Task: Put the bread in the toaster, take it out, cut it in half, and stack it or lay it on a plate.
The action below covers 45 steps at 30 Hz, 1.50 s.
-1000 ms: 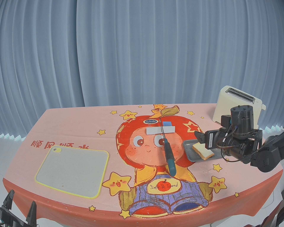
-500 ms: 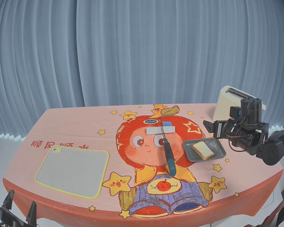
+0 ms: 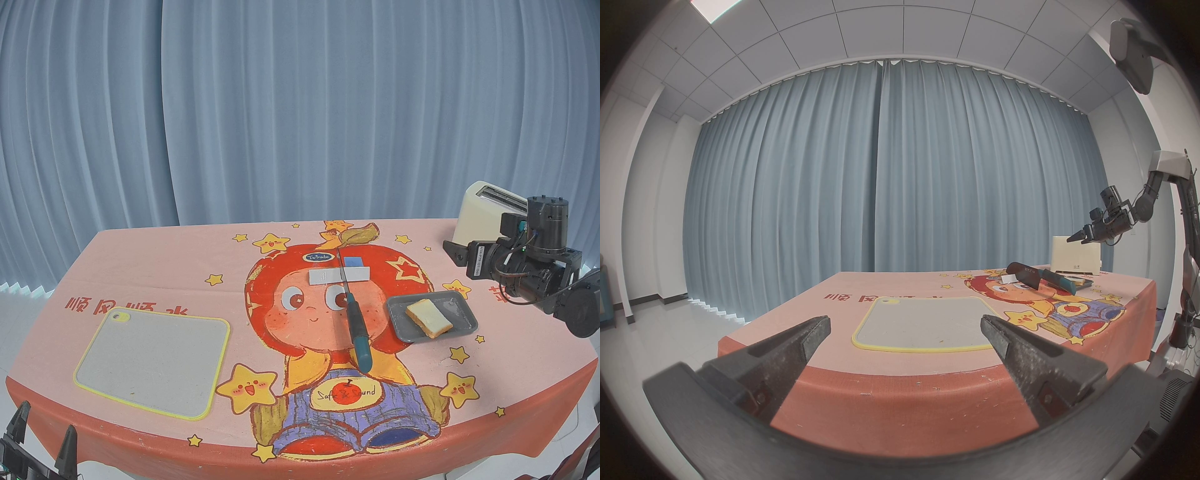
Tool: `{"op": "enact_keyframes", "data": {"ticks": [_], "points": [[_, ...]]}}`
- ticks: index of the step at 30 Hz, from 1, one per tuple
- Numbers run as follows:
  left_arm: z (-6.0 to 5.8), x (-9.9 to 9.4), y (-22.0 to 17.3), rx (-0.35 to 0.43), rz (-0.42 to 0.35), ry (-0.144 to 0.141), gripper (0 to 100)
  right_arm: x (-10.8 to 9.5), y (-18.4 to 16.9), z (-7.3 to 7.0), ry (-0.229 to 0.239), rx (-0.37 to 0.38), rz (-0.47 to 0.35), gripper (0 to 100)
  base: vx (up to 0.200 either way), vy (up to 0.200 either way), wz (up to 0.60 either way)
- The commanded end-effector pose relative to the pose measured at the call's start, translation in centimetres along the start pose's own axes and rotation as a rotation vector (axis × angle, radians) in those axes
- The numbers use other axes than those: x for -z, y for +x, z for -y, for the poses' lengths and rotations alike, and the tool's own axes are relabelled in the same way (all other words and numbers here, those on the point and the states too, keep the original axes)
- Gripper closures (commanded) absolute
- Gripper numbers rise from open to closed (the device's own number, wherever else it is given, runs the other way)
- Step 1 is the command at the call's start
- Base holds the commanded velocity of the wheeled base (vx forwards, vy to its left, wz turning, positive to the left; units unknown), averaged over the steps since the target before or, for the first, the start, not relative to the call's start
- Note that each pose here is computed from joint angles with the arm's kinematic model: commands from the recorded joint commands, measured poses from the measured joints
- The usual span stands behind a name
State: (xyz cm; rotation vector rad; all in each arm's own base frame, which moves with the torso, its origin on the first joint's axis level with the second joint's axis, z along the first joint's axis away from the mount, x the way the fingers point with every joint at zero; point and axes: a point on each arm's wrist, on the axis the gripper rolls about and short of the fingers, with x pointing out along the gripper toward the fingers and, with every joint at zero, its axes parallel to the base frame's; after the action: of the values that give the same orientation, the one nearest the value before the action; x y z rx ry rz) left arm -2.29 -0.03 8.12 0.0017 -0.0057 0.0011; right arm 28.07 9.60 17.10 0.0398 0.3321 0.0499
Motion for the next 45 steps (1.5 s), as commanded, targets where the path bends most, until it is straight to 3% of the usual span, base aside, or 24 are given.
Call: {"op": "enact_keyframes", "data": {"ticks": [1,7,16,19,26,32,38,41,45], "points": [[0.0,0.5,0.0,0.000,-0.001,0.000,0,-0.7,-0.4,0.8,0.013,0.010,0.025,0,0.000,0.000,0.00],[0.0,0.5,0.0,0.000,-0.001,0.000,0,-0.8,-0.5,0.8,0.015,0.008,0.029,0,0.000,0.000,0.00],[0.0,0.5,0.0,0.000,-0.001,-0.002,0,-0.6,-0.9,0.9,0.035,0.000,0.108,0,0.000,0.000,0.00],[0.0,0.5,0.0,0.000,-0.001,-0.002,0,-0.8,-0.7,1.4,0.040,0.025,0.125,0,0.000,0.000,0.00],[0.0,0.5,0.0,0.000,-0.001,-0.002,0,-1.9,-1.4,2.6,0.001,0.063,0.164,0,0.000,0.000,0.00],[0.0,0.5,0.0,0.000,-0.001,-0.002,0,-2.5,-2.5,3.0,0.014,0.055,0.196,0,0.000,0.000,0.00],[0.0,0.5,0.0,0.000,-0.003,-0.002,0,-2.5,-2.9,4.7,0.033,0.112,0.200,0,0.000,0.000,0.00],[0.0,0.5,0.0,0.000,-0.001,-0.002,0,-2.3,-3.1,6.6,0.046,0.179,0.194,0,0.000,0.000,0.00],[0.0,0.5,0.0,0.000,-0.001,-0.002,0,-1.9,-3.4,8.1,0.054,0.224,0.185,0,0.000,0.000,0.00]]}}
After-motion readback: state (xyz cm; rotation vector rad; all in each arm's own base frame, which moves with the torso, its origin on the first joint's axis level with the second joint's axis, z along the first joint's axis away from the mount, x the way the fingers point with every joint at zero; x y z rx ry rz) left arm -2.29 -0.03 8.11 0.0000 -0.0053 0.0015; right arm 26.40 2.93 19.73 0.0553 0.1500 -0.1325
